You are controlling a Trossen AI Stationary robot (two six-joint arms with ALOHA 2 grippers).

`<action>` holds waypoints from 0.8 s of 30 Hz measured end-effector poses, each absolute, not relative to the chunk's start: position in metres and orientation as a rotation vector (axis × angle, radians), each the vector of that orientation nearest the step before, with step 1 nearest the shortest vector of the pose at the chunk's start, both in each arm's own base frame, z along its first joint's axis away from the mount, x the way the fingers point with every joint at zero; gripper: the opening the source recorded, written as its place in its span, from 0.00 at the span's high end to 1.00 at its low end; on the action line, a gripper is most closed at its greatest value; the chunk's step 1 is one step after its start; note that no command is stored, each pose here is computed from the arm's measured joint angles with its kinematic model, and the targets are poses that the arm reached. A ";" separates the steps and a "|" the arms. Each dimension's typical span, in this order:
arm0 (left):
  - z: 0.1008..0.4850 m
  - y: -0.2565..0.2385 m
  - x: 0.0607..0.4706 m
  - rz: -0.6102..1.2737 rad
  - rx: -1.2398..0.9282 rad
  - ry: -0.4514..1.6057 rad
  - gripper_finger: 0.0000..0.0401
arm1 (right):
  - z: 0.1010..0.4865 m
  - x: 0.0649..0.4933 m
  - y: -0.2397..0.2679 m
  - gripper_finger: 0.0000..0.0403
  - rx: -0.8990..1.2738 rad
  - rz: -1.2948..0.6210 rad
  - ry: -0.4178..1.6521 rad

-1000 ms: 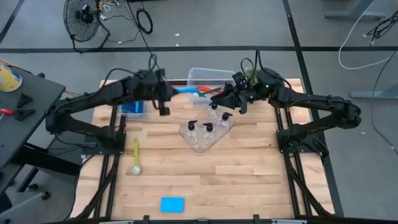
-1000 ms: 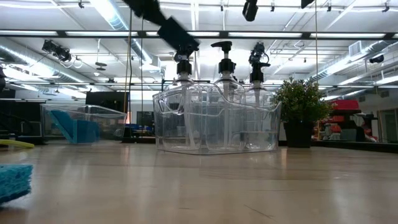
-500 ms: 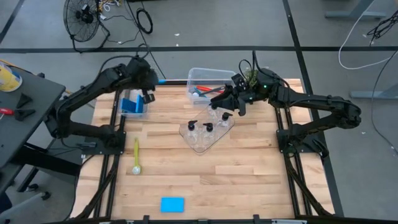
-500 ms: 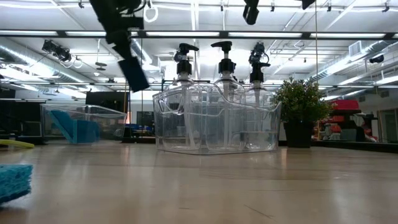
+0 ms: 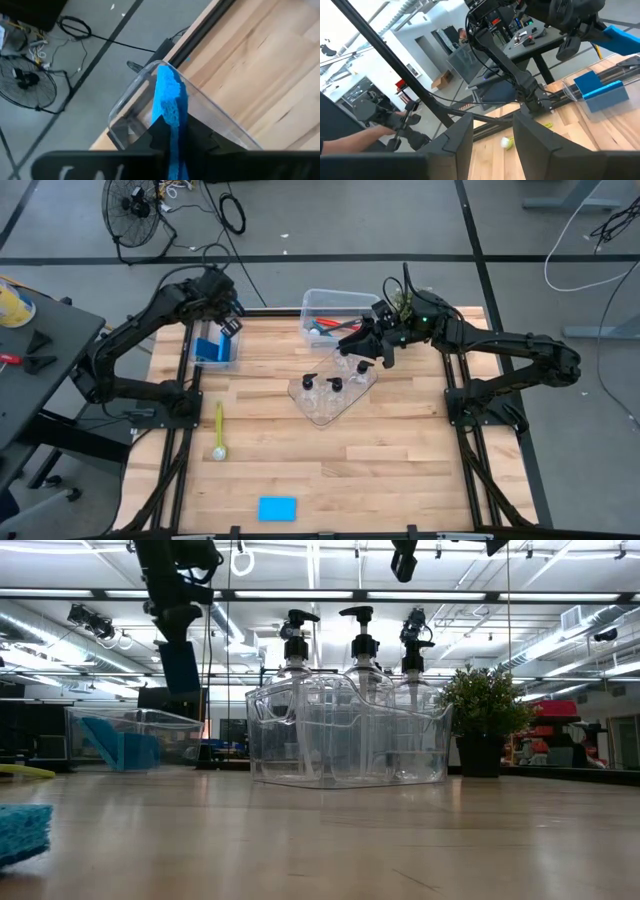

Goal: Pick & Place Kitchen Sink Supplies
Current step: Put the blue sponge wipe into the left transparent bin

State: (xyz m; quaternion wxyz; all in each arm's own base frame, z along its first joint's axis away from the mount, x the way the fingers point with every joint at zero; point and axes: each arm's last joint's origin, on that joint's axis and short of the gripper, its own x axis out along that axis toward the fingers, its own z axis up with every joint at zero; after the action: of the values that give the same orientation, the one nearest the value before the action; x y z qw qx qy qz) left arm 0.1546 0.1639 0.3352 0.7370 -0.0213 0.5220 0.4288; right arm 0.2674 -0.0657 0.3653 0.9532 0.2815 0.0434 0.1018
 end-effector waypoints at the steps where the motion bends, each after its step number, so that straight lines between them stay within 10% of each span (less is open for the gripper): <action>1: 0.335 0.164 0.155 0.956 -0.066 1.135 0.89 | 0.365 0.267 -0.066 0.65 0.572 0.207 0.088; 24: 0.329 0.156 0.153 0.845 -0.373 1.085 0.42 | 0.365 0.267 -0.066 0.65 0.571 0.207 0.087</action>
State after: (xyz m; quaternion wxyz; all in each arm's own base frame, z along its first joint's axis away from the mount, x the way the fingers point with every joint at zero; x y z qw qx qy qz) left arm 0.1526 0.1558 0.3293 0.7567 -0.1713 0.4979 0.3874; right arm 0.2674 -0.0657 0.3654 0.9533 0.2811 0.0430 0.1019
